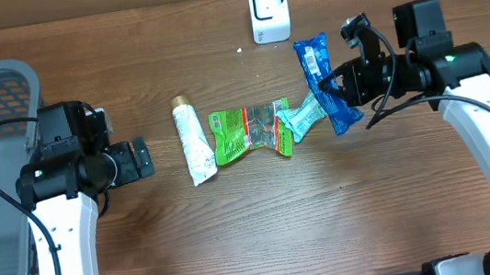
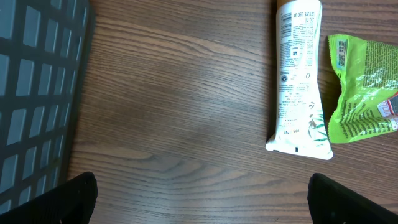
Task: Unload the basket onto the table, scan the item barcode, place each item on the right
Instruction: 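Lift the blue wrapper with the right gripper toward the scanner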
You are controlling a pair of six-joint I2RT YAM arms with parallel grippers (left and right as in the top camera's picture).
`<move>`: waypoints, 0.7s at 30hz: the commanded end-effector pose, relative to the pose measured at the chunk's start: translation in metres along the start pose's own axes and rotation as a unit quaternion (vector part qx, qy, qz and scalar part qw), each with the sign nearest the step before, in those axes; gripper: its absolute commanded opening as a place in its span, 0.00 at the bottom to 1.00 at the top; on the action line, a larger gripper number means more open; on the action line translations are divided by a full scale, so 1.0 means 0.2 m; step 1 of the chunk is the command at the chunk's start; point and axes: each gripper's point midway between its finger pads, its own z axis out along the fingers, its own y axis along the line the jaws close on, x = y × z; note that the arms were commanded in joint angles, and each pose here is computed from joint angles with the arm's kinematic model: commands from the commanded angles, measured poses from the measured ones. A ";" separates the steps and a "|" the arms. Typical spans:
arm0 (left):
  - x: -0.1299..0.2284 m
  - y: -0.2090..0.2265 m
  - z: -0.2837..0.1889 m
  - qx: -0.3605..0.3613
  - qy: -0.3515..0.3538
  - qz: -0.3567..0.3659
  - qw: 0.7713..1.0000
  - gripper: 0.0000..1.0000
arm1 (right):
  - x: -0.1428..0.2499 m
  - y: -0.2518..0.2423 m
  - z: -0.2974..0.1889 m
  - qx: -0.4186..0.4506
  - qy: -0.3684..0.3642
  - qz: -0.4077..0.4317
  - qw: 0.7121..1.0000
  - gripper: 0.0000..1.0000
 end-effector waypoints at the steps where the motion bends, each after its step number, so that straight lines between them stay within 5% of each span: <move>1: 0.00 -0.01 0.00 0.006 -0.002 0.010 1.000 1.00 | -0.12 0.07 -0.08 0.022 -0.032 -0.011 0.999 0.04; 15: 0.00 -0.01 0.00 0.006 -0.002 0.010 1.000 1.00 | -0.65 -0.02 -0.26 0.297 -0.114 -0.040 0.947 0.03; 21: 0.00 -0.01 0.00 0.006 -0.002 0.010 1.000 1.00 | -0.88 -0.16 -0.17 0.382 -0.110 -0.084 0.914 0.04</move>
